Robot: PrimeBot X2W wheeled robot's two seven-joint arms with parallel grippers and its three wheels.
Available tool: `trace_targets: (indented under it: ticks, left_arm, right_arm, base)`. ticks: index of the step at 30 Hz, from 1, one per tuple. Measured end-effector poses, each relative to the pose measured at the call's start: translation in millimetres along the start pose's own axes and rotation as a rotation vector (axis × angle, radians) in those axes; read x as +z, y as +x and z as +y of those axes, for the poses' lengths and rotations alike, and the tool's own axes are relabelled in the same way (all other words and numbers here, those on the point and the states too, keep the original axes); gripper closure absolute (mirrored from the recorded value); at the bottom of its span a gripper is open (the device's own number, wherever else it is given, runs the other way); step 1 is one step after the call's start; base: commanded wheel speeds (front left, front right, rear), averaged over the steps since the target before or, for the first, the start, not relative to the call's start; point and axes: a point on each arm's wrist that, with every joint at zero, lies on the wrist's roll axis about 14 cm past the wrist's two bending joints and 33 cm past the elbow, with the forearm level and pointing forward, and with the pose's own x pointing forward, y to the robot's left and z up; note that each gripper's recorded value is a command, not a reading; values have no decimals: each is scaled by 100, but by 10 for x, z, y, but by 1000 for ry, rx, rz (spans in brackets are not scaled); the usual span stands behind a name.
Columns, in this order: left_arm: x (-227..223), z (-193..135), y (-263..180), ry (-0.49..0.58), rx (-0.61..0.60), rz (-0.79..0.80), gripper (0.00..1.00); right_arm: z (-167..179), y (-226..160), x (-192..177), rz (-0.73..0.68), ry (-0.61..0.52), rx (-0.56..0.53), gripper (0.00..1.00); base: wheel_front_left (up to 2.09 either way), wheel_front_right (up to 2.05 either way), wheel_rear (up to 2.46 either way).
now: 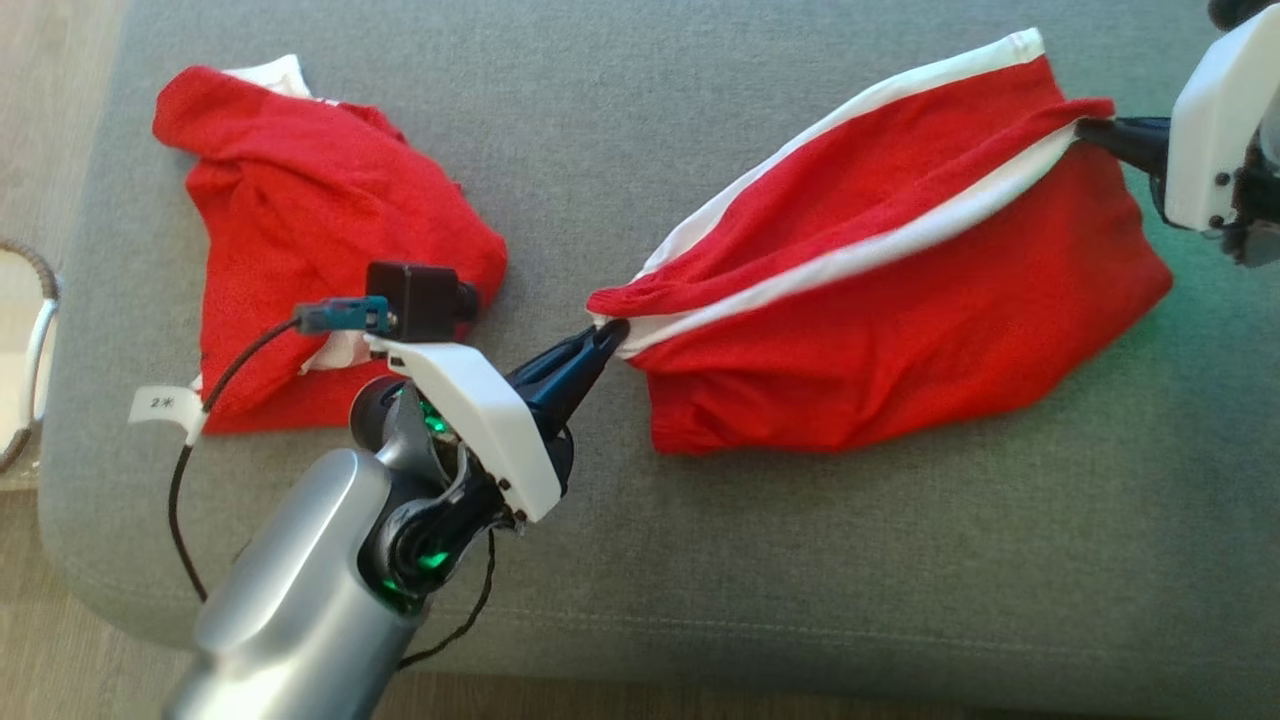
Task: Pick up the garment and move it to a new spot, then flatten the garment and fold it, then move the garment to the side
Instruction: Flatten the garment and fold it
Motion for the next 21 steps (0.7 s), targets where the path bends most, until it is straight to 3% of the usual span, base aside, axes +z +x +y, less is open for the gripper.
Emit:
trace_targets:
  ticks: [21]
  left_arm:
    - [140,252,265,-4,53,-55,100]
  right_arm:
    - [-169,423,197,-86,22,-32,100]
  base:
    - [0,0,0]
